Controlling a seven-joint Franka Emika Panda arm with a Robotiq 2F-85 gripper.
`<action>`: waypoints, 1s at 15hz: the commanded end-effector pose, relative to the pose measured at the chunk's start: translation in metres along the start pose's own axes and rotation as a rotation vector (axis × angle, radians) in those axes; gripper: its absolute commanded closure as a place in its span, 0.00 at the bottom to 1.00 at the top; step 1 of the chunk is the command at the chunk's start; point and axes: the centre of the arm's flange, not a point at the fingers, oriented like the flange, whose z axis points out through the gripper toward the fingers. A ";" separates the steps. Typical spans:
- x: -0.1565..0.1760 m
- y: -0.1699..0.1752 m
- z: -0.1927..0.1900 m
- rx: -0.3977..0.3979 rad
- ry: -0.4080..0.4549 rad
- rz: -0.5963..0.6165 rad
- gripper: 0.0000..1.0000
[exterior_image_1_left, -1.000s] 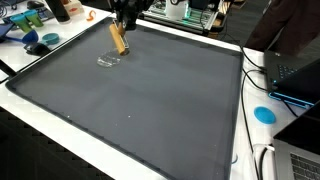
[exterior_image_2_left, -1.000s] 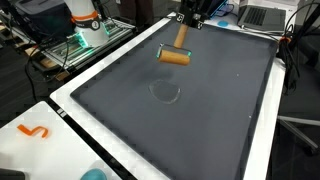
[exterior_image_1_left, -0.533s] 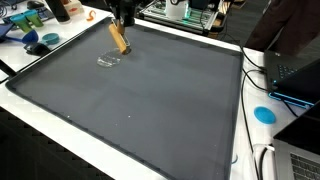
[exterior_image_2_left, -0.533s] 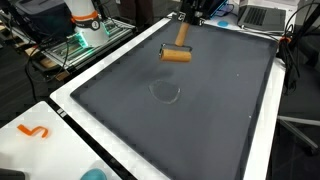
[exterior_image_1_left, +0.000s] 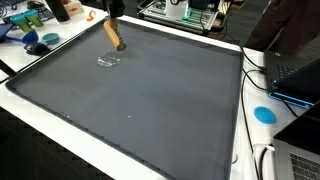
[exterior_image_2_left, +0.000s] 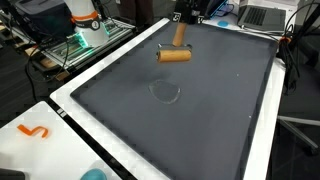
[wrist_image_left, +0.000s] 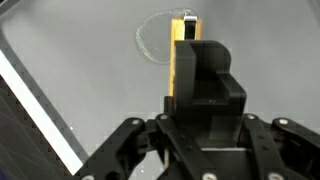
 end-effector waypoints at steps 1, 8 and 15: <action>-0.037 0.012 -0.013 0.037 0.104 0.007 0.76; -0.114 0.050 -0.012 0.053 0.293 0.097 0.76; -0.195 0.072 0.018 0.049 0.529 0.180 0.76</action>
